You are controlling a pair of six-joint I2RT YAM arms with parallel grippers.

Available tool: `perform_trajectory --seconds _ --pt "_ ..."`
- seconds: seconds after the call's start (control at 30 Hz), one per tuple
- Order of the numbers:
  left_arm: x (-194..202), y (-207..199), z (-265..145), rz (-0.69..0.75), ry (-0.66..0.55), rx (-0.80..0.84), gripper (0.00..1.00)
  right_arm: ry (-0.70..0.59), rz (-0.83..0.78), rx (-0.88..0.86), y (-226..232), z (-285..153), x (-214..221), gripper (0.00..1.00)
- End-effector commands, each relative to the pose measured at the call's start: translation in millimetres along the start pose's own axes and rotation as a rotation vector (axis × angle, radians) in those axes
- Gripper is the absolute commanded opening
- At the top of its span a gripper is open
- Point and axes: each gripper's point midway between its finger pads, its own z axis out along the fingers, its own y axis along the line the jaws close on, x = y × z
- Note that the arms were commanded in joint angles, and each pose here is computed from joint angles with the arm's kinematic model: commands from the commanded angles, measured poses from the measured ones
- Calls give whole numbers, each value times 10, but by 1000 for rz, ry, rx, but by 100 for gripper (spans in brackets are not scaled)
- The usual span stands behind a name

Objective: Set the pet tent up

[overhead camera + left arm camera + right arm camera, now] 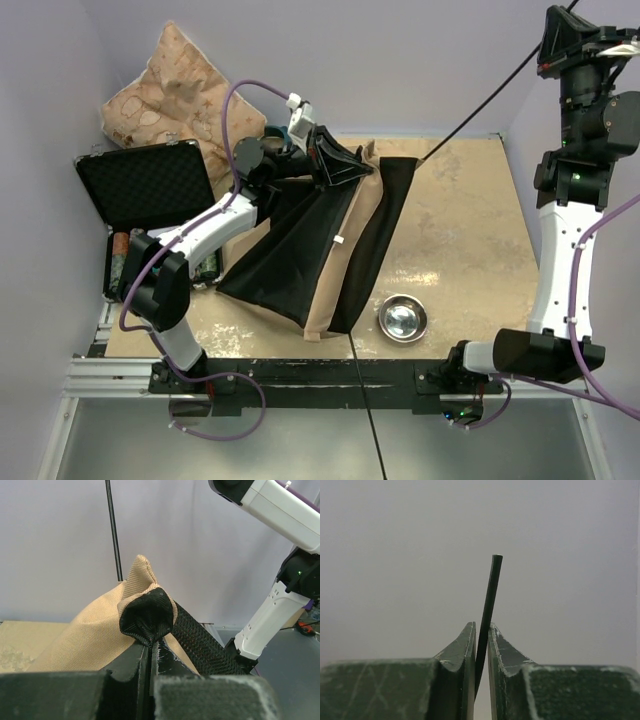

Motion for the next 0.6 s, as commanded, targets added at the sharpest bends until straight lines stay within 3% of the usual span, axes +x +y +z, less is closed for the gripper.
perform_trajectory --seconds 0.0,0.07,0.2,0.57 --pt "-321 -242 -27 96 -52 48 0 -123 -116 -40 161 -25 -501 8" --pt "-327 -248 -26 94 -52 51 0 -127 -155 -47 179 -33 -539 0" --pt "-397 -222 -32 80 -65 44 0 -63 -269 -105 245 -68 -422 0" --pt "-359 -381 -110 15 -34 112 0 238 -638 -320 549 -487 479 0"
